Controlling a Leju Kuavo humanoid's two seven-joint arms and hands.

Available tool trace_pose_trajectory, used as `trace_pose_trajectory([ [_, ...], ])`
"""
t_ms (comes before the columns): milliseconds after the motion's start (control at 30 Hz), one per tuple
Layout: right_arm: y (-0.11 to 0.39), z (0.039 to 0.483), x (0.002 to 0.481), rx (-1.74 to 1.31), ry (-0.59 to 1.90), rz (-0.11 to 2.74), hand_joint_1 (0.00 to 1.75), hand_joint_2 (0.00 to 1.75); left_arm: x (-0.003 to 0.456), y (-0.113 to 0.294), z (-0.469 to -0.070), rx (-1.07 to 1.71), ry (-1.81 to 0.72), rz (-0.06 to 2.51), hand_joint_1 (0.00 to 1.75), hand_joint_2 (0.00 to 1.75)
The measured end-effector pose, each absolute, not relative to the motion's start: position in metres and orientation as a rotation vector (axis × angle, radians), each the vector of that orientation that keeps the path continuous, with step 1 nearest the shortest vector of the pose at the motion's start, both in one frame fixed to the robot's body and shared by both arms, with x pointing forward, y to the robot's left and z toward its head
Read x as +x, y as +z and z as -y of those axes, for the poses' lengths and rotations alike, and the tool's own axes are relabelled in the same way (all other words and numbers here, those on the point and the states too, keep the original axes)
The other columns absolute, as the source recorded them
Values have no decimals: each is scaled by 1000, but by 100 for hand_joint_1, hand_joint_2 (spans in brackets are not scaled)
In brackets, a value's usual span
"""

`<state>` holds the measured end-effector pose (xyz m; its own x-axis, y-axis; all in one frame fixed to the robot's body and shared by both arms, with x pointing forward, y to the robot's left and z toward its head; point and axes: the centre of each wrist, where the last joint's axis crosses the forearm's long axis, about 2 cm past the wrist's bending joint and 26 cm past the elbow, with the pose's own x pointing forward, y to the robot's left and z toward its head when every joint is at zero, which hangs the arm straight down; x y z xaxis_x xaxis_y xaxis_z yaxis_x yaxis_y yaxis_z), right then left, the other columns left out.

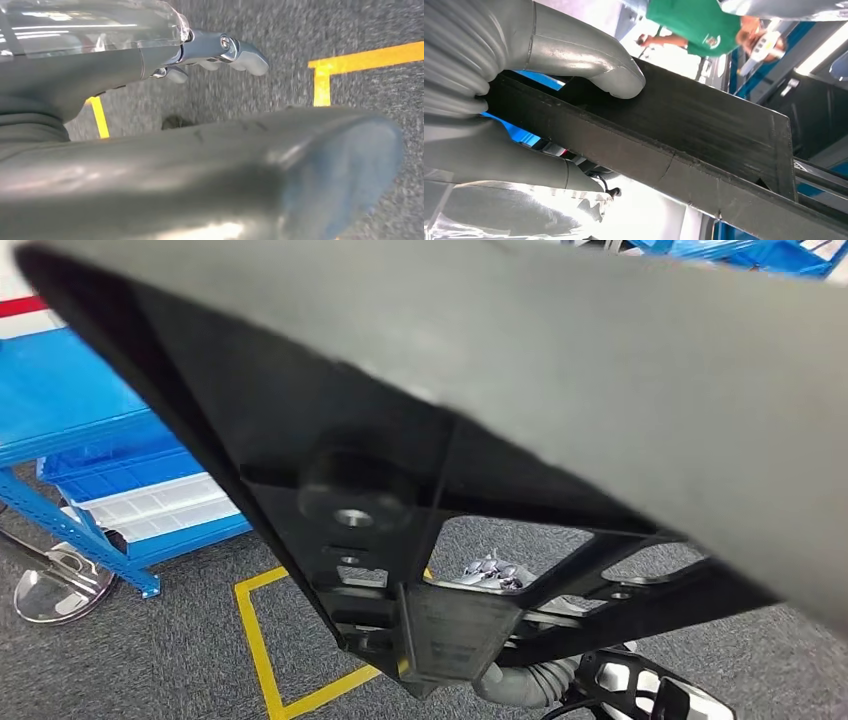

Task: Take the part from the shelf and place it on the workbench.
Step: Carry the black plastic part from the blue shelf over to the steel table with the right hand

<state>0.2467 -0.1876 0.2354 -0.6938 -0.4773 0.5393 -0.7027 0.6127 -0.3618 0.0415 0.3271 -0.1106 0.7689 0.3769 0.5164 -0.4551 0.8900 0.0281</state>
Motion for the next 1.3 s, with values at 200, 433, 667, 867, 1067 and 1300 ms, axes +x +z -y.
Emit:
trace_pose_trajectory([
  [200, 225, 185, 244, 991, 773, 2441, 169, 175, 41, -110, -331, 221, 463, 525, 0, 0],
  [433, 216, 177, 244, 1028, 789, 2404, 169, 175, 41, -110, -332, 245, 455, 565, 0, 0],
  [667, 209, 172, 250, 1037, 781, 2362, 169, 175, 35, -110, -339, 263, 467, 581, 0, 0],
  [867, 204, 170, 254, 973, 810, 2333, 169, 175, 37, -109, -346, 265, 465, 624, 0, 0],
  [1067, 201, 171, 256, 945, 789, 2334, 169, 175, 36, -109, -350, 271, 456, 638, 0, 0],
  [1300, 197, 172, 253, 944, 714, 2353, 169, 175, 35, -108, -362, 324, 446, 614, 0, 0],
])
